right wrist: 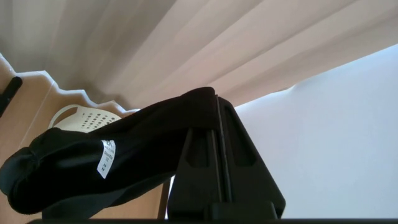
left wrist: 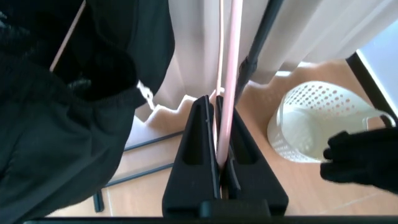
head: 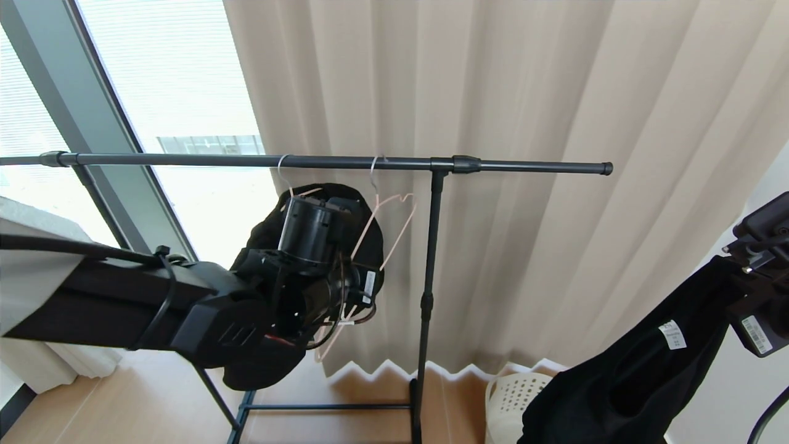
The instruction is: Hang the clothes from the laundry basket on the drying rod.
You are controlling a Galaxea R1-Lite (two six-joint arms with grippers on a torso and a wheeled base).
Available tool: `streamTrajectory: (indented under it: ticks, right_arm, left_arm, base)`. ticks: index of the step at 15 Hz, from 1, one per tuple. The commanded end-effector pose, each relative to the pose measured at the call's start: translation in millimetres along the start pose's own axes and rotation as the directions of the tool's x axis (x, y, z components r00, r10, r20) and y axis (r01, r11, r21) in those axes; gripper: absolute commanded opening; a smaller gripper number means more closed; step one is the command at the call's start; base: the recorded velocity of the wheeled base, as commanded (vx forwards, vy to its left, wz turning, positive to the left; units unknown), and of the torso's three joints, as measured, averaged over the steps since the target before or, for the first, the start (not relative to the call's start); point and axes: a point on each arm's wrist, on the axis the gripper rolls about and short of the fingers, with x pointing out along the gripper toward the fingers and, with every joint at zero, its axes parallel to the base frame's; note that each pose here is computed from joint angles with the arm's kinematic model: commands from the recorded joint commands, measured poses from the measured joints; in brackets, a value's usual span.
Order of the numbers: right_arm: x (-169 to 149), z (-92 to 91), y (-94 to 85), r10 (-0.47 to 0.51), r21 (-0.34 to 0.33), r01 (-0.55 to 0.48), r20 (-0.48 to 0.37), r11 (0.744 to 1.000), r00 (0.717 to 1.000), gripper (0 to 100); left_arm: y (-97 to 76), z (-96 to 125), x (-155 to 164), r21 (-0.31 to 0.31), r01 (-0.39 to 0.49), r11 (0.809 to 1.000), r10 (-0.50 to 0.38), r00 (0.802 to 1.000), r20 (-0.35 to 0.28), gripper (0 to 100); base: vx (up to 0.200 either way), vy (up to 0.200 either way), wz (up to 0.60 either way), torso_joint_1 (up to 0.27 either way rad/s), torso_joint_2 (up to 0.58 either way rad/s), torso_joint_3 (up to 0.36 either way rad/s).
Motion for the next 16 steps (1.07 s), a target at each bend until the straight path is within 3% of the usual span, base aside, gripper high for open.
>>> streamTrajectory:
  ticks: [1, 6, 7, 13, 15, 16]
  right_arm:
    - [0, 0.1, -0.2, -0.001, 0.002, 0.001, 0.001, 1.000, 1.000, 0]
    - [0, -0.4, 0.7, 0.003, -0.001, -0.003, 0.001, 1.000, 1.000, 0]
    - [0, -0.8, 2.2, 0.009, -0.005, -0.009, -0.001, 1.000, 1.000, 0]
    - [1, -0.7, 4.9, 0.022, -0.013, -0.022, 0.000, 1.000, 1.000, 0]
    - [3, -0.6, 6.8, 0.027, -0.019, -0.027, -0.008, 0.999, 1.000, 0]
    - [4, 0.2, 6.8, 0.026, -0.015, -0.026, -0.007, 1.000, 1.000, 0]
  left_arm:
    - [6.5, -8, -34, 0.015, 0.013, 1.000, -0.013, 1.000, 0.003, 0]
    - [16.3, -36, -68, 0.031, 0.026, 0.999, -0.026, 1.000, -0.003, 0]
    - [27.4, -48, -96, 0.053, 0.027, 0.998, -0.028, 1.000, 0.014, 0]
    - [43.9, -91, -148, 0.170, 0.073, 0.983, -0.075, 0.997, 0.006, 0]
    - [45.5, -94, -157, 0.193, 0.168, 0.967, -0.174, 0.985, 0.014, 0]
    - [44.4, -96, -159, 0.214, 0.234, 0.948, -0.241, 0.970, 0.008, 0]
  base:
    - [0.000, 0.000, 0.00, 0.000, 0.00, 0.000]
    - [0.000, 0.000, 0.00, 0.000, 0.00, 0.000]
    - [0.000, 0.000, 0.00, 0.000, 0.00, 0.000]
    - [0.000, 0.000, 0.00, 0.000, 0.00, 0.000]
    - [0.000, 0.000, 0.00, 0.000, 0.00, 0.000]
    - [0.000, 0.000, 0.00, 0.000, 0.00, 0.000]
